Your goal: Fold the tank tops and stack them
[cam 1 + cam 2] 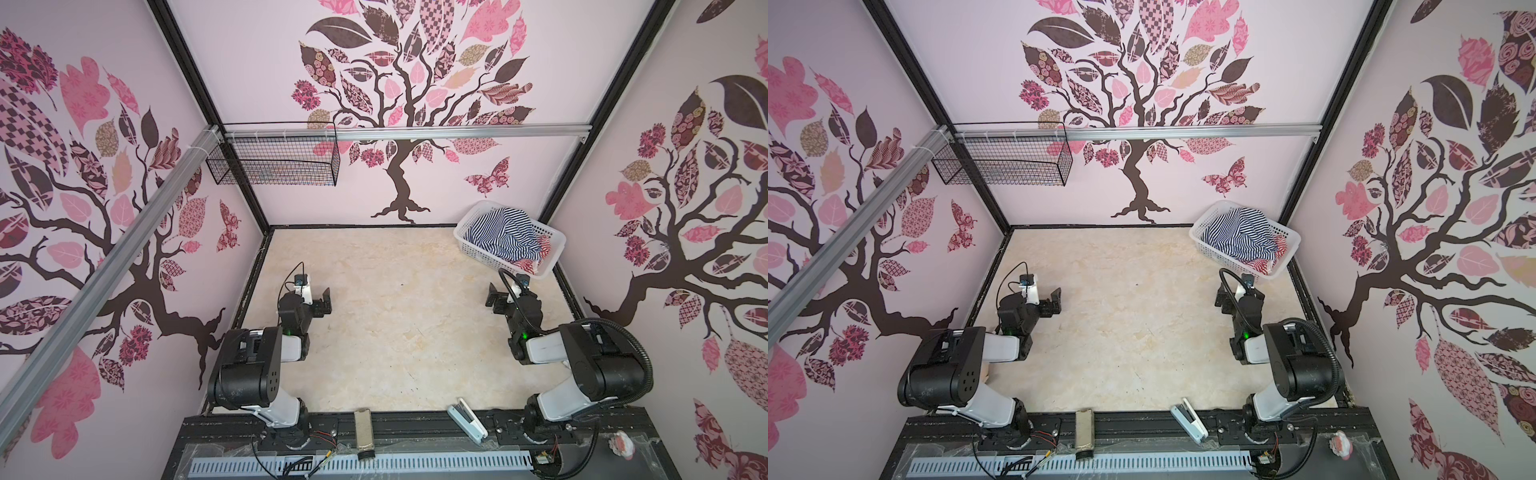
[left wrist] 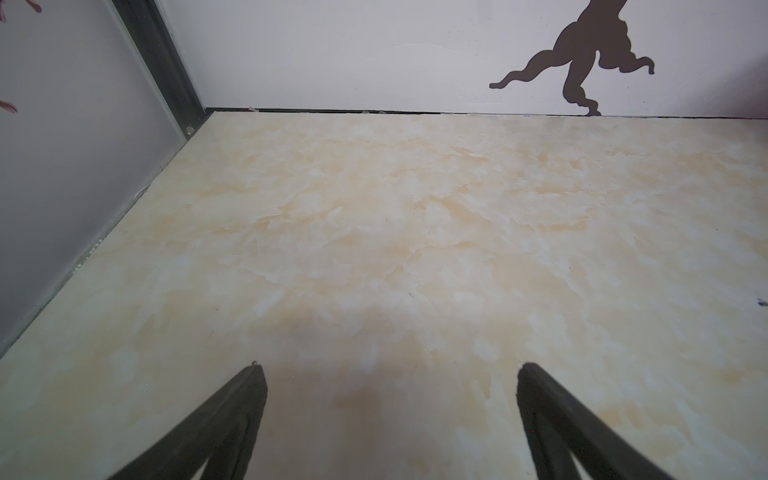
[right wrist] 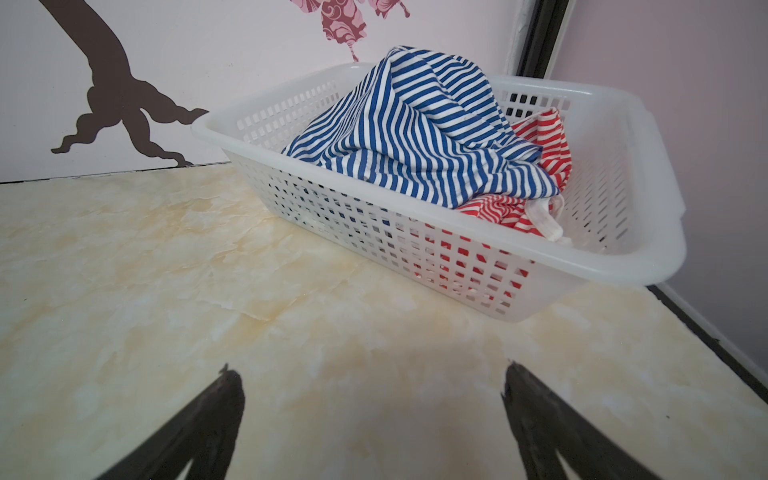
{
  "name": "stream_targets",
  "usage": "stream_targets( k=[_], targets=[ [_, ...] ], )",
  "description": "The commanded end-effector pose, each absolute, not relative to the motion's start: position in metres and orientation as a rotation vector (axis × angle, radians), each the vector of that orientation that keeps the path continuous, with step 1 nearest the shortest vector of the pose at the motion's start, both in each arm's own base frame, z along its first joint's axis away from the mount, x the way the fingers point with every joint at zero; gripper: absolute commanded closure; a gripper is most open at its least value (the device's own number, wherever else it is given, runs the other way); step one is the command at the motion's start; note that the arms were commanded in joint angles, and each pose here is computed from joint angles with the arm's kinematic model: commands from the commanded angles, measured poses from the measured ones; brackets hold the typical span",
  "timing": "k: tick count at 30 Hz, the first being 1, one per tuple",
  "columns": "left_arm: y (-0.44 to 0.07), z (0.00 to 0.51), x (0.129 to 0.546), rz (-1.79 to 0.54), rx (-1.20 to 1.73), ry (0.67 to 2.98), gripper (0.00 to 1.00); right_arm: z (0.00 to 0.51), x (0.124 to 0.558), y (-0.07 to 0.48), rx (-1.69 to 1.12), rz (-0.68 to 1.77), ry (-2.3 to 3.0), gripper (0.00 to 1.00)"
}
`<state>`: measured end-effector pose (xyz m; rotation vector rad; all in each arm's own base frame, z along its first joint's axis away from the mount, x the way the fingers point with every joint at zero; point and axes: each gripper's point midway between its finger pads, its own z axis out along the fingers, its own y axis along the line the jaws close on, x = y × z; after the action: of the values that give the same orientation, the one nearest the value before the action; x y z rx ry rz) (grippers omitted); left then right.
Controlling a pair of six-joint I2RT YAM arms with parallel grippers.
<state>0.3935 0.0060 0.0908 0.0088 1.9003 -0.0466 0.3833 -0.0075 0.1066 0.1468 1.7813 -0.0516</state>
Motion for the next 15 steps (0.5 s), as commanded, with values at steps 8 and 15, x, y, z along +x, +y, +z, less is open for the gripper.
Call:
stream_targets(
  k=[8,15],
  targets=[
    [0.0068,0.1015,0.4002,-0.040,0.004,1.872,0.02,0.1120,0.3866,-0.0079,0.159,-0.042,1.758,0.00],
    [0.0069,0.1014,0.4002,-0.040,0.003,1.873,0.02,0.1118,0.3863,-0.0083,0.159,-0.043,1.759,0.00]
  ],
)
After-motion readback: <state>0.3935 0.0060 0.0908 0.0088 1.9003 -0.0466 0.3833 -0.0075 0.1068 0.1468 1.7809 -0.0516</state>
